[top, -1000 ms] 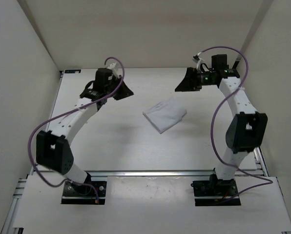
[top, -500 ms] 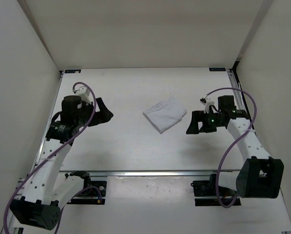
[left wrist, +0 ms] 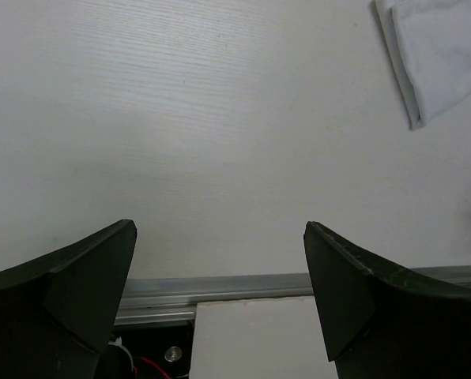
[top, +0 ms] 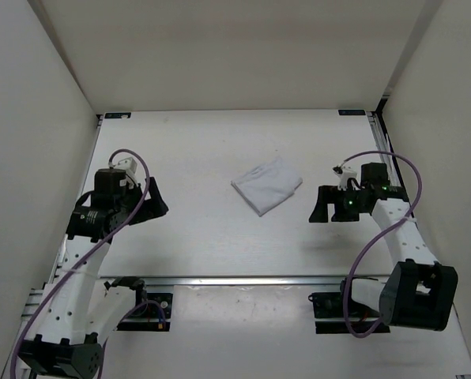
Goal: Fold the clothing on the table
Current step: Fold the skirt
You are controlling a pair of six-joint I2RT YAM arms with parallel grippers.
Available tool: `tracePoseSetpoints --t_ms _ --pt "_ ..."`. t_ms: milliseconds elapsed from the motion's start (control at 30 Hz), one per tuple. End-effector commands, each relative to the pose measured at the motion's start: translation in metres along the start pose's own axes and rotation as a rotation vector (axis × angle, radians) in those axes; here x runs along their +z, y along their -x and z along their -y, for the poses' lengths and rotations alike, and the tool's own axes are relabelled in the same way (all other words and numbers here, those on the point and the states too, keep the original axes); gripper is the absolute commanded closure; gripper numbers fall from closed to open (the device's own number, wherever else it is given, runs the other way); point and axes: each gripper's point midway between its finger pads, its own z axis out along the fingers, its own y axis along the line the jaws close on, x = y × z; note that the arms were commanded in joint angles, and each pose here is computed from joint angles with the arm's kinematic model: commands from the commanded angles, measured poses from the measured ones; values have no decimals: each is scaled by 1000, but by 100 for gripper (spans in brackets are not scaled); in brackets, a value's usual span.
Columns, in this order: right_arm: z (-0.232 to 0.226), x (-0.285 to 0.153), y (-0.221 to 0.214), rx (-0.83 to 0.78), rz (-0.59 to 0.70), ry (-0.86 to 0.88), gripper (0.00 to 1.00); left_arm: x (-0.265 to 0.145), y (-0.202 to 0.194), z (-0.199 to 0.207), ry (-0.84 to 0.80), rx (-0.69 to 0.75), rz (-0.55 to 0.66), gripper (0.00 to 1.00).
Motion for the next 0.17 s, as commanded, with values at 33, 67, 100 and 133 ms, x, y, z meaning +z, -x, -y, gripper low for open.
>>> tracePoseSetpoints --t_ms 33,67,100,133 --pt "1 -4 1 -38 17 -16 1 -3 -8 -8 22 -13 -15 1" --pt "1 -3 1 -43 17 -16 1 -5 -9 -7 11 -17 -25 1" --pt "1 -4 3 -35 22 -18 0 -5 -7 -7 17 -15 -18 2" --pt "3 -5 4 -44 29 -28 1 -4 -8 -12 55 -36 -21 1"
